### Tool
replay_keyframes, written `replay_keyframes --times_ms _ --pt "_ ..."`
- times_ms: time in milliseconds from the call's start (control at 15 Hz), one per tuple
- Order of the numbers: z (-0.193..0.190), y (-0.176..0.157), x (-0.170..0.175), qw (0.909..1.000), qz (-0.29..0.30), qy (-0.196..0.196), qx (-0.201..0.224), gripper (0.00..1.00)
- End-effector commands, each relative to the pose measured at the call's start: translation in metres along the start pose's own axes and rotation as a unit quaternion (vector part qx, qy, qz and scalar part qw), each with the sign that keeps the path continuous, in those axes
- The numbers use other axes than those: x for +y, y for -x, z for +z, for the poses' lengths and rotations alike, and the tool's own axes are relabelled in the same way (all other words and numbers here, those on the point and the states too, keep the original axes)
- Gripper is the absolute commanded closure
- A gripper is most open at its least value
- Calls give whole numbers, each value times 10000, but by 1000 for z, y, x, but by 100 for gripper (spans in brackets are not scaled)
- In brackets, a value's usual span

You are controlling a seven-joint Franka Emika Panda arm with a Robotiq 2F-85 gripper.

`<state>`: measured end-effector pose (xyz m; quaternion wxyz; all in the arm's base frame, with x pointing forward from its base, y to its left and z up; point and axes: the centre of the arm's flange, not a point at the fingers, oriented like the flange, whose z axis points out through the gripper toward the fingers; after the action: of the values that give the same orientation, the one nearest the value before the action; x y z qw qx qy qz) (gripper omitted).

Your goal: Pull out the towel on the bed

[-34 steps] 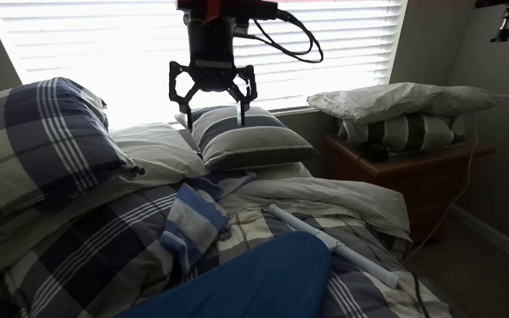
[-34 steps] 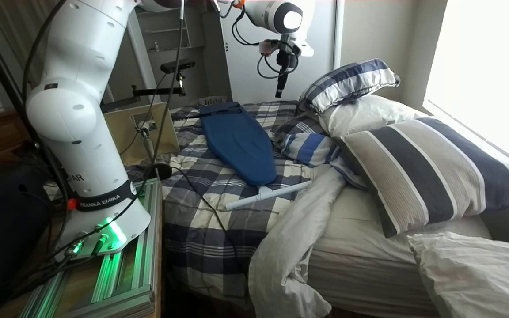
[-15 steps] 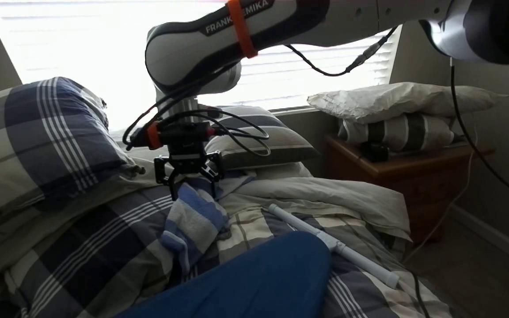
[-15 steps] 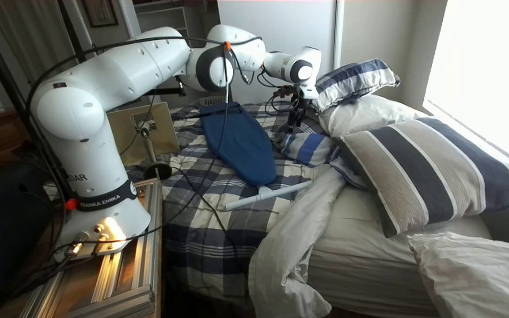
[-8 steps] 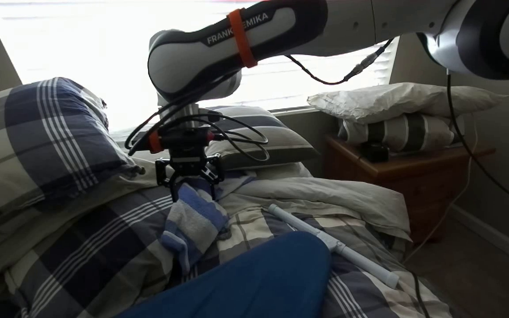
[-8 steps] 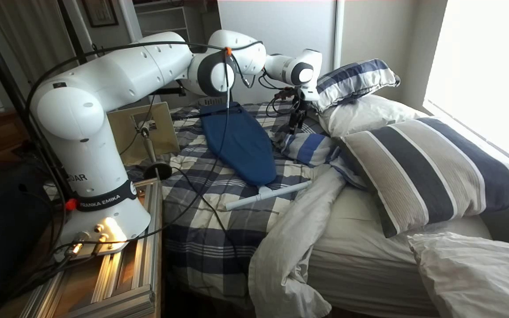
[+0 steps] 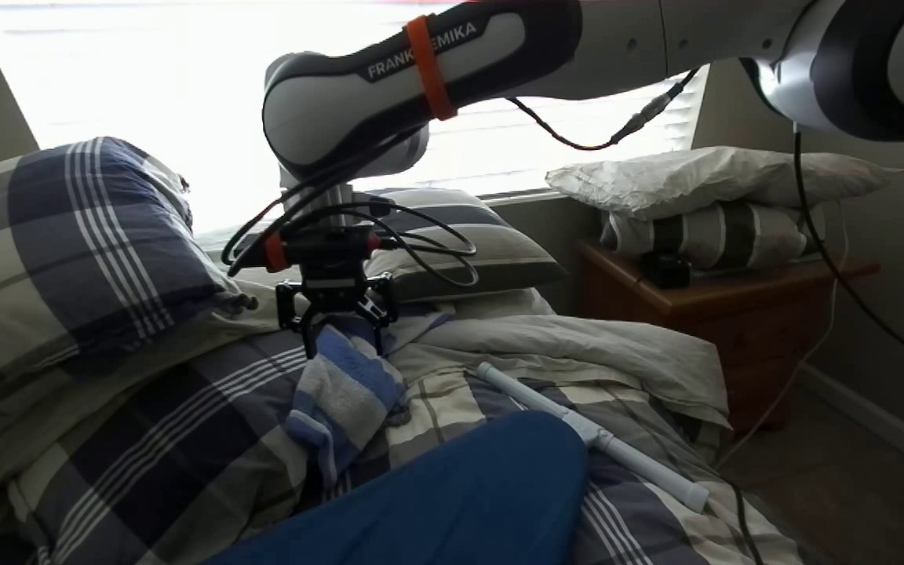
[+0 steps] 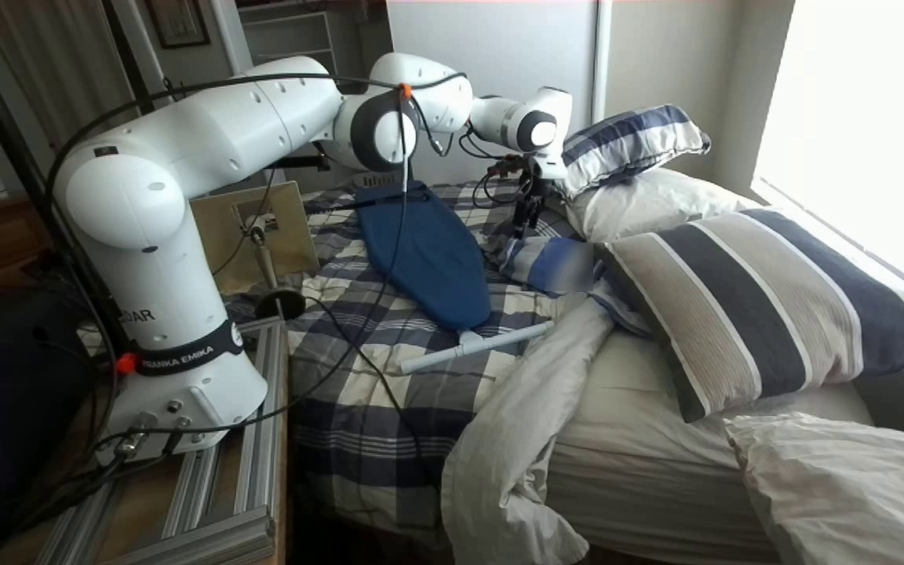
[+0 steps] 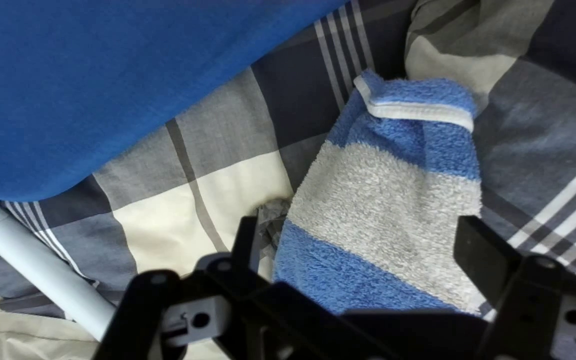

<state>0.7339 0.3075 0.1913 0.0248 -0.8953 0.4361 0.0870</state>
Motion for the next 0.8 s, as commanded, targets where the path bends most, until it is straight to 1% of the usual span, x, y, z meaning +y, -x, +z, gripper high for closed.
replay_keyframes --times_ms 0,333,533,667,733 --pt "1 0 -2 10000 3 -17 17 0" --pt "9 -3 -14 9996 15 -206 197 0" --pt "19 -10 -21 9978 -2 -373 539 0" --pt "25 -13 -24 9952 -45 -573 790 0" --pt "27 -14 -27 9931 -75 -759 886 0"
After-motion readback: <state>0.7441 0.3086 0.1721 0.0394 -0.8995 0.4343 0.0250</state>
